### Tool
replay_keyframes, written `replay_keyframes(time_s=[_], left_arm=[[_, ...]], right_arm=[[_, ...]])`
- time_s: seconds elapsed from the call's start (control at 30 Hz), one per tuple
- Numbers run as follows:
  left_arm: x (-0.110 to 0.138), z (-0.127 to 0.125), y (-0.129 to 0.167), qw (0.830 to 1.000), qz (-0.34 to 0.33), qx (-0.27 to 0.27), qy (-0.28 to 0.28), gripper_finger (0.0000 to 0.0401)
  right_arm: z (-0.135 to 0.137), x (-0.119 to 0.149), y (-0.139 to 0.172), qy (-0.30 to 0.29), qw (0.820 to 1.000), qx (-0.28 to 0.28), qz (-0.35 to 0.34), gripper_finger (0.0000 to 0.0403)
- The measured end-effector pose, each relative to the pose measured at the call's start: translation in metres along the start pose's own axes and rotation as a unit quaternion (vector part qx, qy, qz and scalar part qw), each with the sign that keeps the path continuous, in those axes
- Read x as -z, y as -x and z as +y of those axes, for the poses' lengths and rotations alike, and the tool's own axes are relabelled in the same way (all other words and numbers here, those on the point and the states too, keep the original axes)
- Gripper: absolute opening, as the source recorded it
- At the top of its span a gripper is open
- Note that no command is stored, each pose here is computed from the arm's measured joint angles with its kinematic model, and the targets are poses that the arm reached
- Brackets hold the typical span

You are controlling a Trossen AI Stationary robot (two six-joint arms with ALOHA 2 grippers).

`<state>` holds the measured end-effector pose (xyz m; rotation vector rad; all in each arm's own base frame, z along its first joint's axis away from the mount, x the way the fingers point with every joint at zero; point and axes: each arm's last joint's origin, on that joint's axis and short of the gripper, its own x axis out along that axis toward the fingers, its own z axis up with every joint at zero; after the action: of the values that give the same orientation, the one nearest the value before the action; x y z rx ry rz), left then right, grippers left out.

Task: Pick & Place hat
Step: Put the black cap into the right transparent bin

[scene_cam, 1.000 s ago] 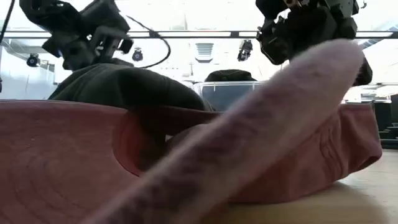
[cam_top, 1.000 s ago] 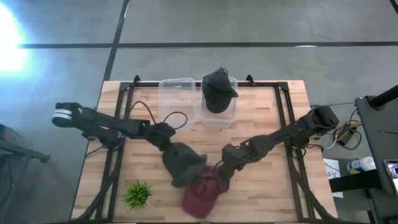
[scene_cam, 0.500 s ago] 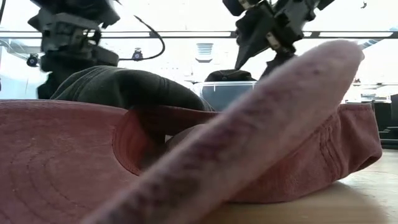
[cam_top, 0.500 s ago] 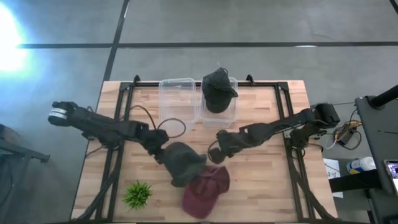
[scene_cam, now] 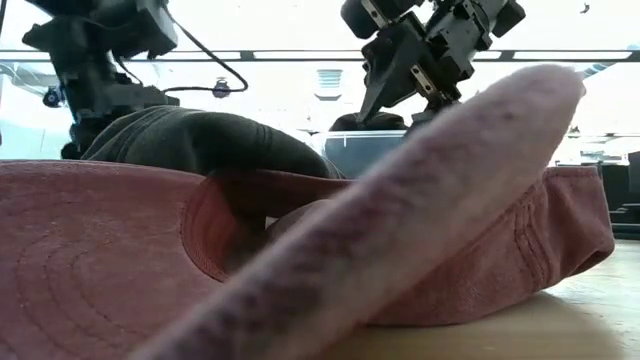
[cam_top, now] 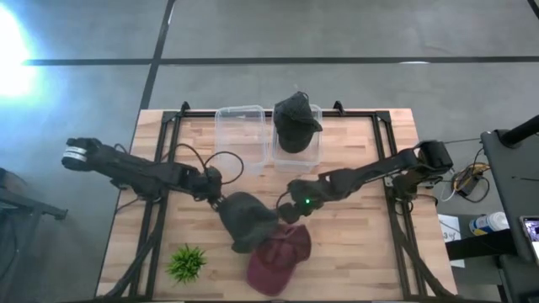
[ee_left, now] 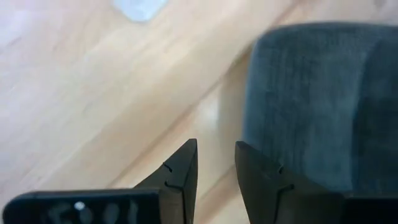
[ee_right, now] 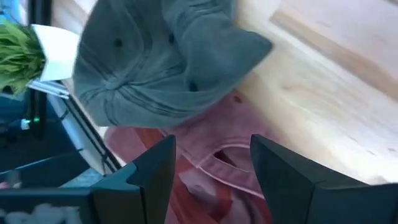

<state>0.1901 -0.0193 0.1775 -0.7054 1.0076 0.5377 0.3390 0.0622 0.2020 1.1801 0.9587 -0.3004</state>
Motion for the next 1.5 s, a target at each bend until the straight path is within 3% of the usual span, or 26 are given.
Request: replay_keyframes(time_s=[0.2,0.43,0.87,1.23,1.5], left_arm=[[0.008,0.009,-0.023,0.998,-0.023,0.021,0.047,0.0101],[0.015,0.016,-0.038,0.993,-0.033,0.067,0.089,0.0101],[0.017,0.011,-0.042,0.960,-0.046,0.235,0.147,0.0101],[0.031,0.032,-0.046,0.956,-0.052,0.208,0.199,0.0101],[0.027,0.029,-0.039,0.933,-0.087,0.278,0.210,0.0101]], right_arm=[[0.011,-0.006,-0.008,0.002,0.998,-0.064,-0.019,0.0203],[0.008,-0.010,-0.049,-0.018,0.994,-0.108,0.010,0.0203],[-0.025,-0.006,-0.094,-0.031,0.997,-0.033,0.067,0.0203],[-0.025,-0.005,-0.093,-0.028,0.997,-0.032,0.069,0.0203],[-0.026,-0.005,-0.092,-0.023,0.997,-0.022,0.070,0.0203]])
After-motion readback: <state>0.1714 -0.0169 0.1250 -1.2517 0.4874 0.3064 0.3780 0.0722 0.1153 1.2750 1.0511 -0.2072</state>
